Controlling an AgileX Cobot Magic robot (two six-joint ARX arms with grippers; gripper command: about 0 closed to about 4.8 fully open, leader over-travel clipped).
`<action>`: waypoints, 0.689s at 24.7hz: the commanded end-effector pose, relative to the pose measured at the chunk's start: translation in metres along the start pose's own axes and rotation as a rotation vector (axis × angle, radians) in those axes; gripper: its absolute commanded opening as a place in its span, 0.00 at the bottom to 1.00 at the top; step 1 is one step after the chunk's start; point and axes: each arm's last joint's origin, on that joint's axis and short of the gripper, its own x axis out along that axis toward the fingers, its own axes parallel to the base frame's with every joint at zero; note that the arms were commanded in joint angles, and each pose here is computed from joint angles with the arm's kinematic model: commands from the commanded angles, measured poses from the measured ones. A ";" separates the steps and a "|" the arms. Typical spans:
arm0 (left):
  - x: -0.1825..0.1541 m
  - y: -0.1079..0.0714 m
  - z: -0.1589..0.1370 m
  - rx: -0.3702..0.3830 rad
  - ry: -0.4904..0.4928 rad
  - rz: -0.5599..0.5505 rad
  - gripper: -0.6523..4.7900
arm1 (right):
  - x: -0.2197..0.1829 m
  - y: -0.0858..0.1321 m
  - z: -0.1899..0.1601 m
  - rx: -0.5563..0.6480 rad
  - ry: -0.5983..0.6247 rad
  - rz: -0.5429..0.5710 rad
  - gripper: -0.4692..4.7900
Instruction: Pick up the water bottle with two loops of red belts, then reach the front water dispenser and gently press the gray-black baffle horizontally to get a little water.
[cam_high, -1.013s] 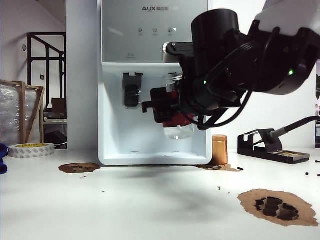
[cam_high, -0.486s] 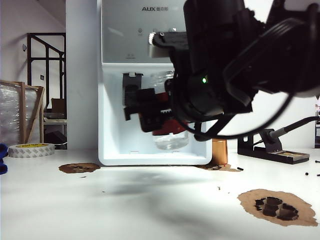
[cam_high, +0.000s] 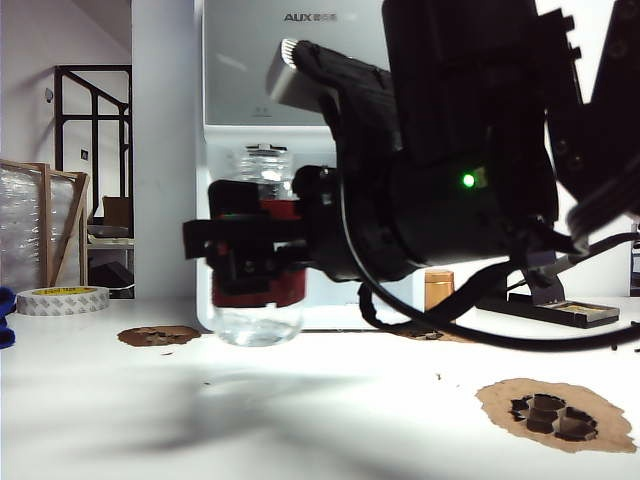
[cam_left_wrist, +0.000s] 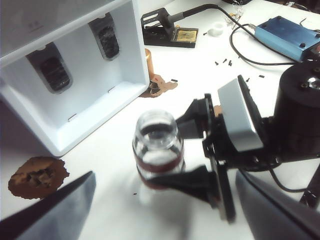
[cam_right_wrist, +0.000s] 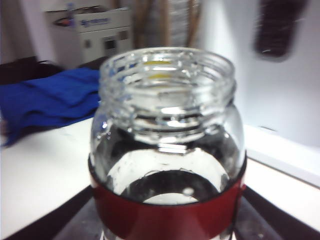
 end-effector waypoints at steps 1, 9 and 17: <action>-0.001 0.000 0.002 0.002 -0.017 -0.003 1.00 | 0.002 0.003 -0.006 0.008 -0.004 0.106 0.33; -0.001 0.000 0.002 0.002 -0.017 -0.003 1.00 | 0.007 0.004 -0.029 0.023 -0.004 0.107 0.33; -0.001 0.000 0.002 0.002 -0.014 -0.004 1.00 | 0.015 0.006 -0.037 0.062 0.008 0.197 0.33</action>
